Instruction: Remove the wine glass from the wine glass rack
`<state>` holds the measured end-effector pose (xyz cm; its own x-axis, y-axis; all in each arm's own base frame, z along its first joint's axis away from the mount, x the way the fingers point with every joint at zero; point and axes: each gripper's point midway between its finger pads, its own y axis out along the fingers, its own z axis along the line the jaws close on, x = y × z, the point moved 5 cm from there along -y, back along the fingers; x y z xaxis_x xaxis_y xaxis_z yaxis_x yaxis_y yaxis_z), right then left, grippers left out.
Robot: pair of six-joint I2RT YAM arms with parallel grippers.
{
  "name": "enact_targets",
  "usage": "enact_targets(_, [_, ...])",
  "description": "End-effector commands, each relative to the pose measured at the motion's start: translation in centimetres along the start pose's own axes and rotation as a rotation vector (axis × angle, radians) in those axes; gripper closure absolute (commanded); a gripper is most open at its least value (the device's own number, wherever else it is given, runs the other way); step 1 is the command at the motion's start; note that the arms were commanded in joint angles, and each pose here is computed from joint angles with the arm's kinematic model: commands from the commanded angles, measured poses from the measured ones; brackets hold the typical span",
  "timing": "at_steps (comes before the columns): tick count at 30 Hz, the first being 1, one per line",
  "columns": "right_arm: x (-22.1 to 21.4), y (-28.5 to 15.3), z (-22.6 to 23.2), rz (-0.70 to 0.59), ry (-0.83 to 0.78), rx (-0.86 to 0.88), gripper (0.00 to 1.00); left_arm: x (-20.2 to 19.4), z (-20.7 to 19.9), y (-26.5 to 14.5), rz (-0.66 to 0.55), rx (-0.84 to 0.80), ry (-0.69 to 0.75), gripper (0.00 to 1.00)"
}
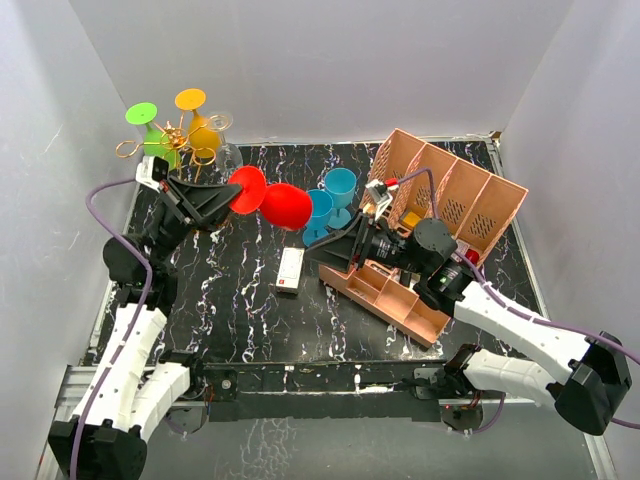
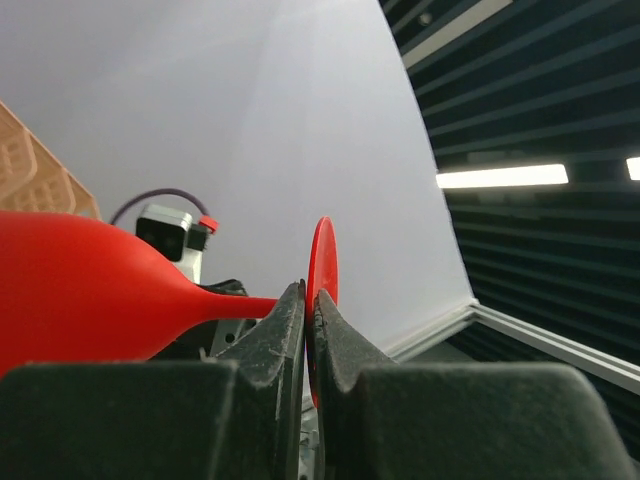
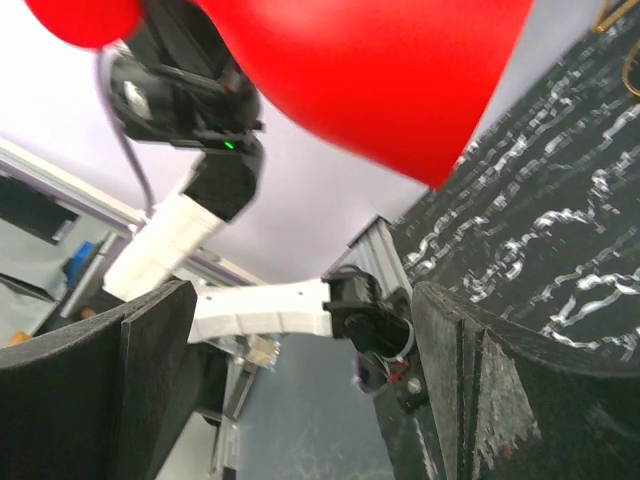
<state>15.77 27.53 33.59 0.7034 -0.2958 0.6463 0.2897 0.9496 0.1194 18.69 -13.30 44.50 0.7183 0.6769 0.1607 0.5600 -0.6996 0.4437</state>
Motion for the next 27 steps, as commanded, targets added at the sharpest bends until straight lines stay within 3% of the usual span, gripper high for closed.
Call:
enact_targets(1, [2.7, -0.4, 3.9, -0.173, 0.007, 0.195, 0.01, -2.3, -3.7, -1.7, 0.041, -0.219, -0.022, 1.0])
enact_targets(13, [3.5, -1.3, 3.0, -0.3, 0.021, 0.128, 0.02, -4.0, -3.5, -3.0, 0.086, -0.291, -0.116, 1.0])
enact_targets(18, [4.1, -1.5, 4.6, -0.325, 0.006, 0.228, 0.03, -4.0, -3.3, -2.7, 0.095, -0.29, -0.147, 1.0])
enact_targets(27, [3.5, -2.5, 8.2, -0.266, 0.029, 0.555, 0.4, -3.3, -2.6, -2.7, 0.067, -0.327, -0.201, 1.0])
